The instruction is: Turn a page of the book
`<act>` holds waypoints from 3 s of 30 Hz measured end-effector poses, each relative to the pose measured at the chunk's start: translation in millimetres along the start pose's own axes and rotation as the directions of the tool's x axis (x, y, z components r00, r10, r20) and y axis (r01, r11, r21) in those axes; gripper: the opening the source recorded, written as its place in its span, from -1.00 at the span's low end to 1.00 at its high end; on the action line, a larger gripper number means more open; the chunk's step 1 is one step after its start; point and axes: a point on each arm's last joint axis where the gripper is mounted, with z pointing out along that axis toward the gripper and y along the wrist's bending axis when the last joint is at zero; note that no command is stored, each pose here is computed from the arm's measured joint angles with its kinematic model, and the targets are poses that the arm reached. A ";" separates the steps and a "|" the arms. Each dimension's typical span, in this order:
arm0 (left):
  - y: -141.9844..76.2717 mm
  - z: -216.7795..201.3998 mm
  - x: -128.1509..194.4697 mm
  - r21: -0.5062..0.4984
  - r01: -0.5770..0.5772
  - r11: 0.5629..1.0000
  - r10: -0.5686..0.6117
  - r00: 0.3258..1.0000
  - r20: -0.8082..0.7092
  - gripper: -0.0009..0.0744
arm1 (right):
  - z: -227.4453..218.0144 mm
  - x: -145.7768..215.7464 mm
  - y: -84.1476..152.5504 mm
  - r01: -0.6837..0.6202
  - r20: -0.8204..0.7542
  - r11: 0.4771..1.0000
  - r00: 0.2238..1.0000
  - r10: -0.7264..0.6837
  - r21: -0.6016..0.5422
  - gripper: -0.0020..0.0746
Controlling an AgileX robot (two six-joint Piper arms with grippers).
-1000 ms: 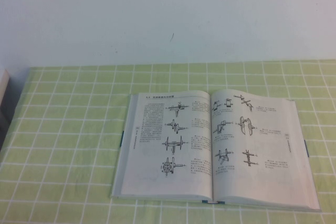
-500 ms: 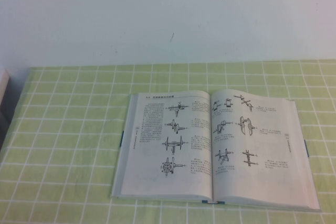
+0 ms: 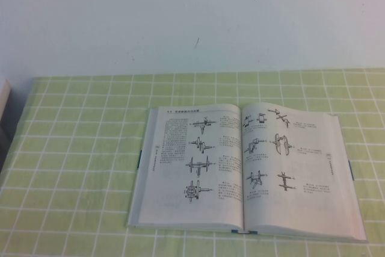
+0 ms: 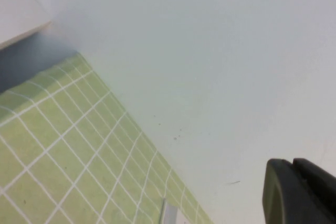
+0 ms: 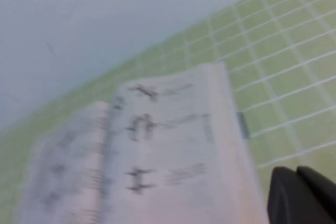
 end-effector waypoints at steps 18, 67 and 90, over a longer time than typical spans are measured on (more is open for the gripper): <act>-1.8 -0.4 8.4 0.011 0.093 0.996 -0.092 0.991 -0.094 -0.99 | -1.4 -11.2 11.7 -0.154 0.101 0.977 0.980 0.170 -0.147 -0.96; -156.8 192.5 41.0 0.609 -0.626 0.487 0.809 0.060 -0.584 -0.99 | 141.6 -147.6 95.8 0.430 -0.442 0.737 0.603 -0.664 -0.521 -0.96; -115.7 259.6 242.7 0.767 -0.452 0.455 0.760 -0.253 -0.599 -0.99 | 205.6 -90.5 64.9 0.368 -0.747 0.859 0.440 -0.499 -0.356 -0.43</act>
